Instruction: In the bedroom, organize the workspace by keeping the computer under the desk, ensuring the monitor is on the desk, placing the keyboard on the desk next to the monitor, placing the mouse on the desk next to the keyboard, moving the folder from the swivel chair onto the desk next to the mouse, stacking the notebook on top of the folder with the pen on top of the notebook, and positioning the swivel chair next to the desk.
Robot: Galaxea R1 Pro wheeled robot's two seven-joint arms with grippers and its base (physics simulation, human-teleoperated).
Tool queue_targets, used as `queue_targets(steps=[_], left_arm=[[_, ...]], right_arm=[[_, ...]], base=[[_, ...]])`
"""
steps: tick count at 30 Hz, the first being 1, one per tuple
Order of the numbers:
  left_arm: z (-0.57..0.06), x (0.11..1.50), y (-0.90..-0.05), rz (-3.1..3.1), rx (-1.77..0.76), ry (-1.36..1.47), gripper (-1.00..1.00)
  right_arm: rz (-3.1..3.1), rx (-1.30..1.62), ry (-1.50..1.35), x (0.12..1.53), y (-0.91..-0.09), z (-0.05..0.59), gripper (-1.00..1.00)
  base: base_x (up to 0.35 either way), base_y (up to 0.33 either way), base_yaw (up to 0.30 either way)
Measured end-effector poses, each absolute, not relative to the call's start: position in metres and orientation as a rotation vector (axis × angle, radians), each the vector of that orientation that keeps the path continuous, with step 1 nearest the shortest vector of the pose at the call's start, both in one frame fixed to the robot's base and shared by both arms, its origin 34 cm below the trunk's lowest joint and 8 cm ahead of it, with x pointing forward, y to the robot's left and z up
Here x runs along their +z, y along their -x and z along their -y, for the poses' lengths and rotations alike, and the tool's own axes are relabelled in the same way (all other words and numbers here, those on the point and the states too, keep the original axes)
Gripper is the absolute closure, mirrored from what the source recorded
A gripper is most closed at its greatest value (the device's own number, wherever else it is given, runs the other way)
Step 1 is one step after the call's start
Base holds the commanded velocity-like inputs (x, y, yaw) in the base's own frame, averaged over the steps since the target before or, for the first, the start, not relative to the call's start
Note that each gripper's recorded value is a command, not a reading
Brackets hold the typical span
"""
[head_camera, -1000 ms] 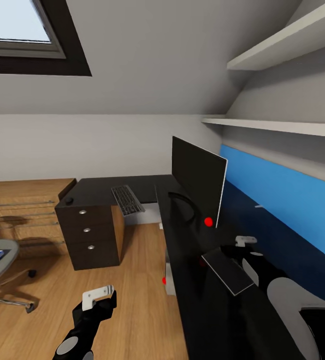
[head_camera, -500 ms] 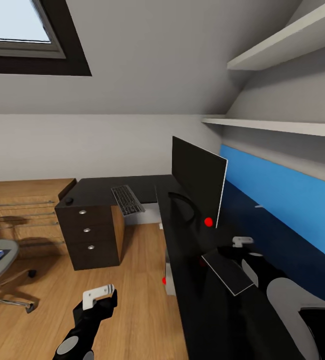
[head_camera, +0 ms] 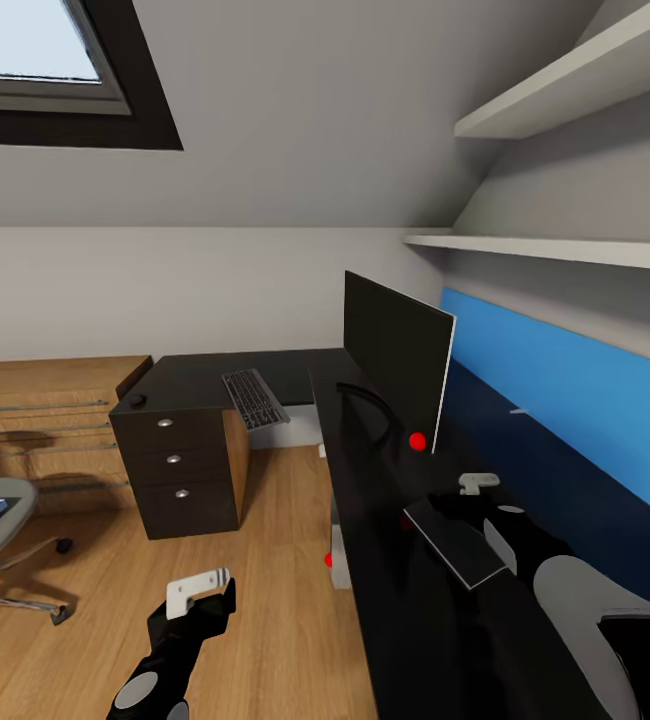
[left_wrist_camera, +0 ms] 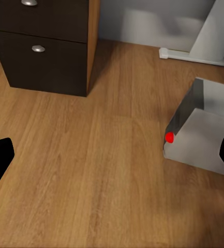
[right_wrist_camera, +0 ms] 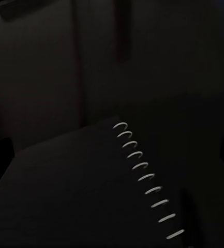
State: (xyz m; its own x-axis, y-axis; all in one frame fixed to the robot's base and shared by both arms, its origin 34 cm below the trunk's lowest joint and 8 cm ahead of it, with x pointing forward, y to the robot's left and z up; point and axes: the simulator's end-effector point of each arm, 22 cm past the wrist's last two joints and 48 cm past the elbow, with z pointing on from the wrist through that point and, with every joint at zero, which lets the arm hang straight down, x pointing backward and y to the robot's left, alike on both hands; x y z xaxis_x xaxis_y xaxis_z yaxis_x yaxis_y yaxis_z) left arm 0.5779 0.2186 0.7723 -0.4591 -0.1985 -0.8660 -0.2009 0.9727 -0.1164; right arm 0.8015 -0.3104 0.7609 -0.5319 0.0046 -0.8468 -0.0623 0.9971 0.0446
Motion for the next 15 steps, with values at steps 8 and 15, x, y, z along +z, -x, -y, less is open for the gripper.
queue_targets(steps=[8,15], left_arm=[[-0.218,0.758,-0.577,-2.059,0.002,0.281,-1.00],[-0.218,0.747,-0.576,-2.059,0.002,0.281,-1.00]], right_arm=[[-2.130,0.083,0.042,0.747,-0.800,0.310,-1.00],[-2.132,0.082,0.037,0.736,-0.799,0.310,-1.00]], base=[[0.000,0.000,0.000],[0.000,0.000,0.000]])
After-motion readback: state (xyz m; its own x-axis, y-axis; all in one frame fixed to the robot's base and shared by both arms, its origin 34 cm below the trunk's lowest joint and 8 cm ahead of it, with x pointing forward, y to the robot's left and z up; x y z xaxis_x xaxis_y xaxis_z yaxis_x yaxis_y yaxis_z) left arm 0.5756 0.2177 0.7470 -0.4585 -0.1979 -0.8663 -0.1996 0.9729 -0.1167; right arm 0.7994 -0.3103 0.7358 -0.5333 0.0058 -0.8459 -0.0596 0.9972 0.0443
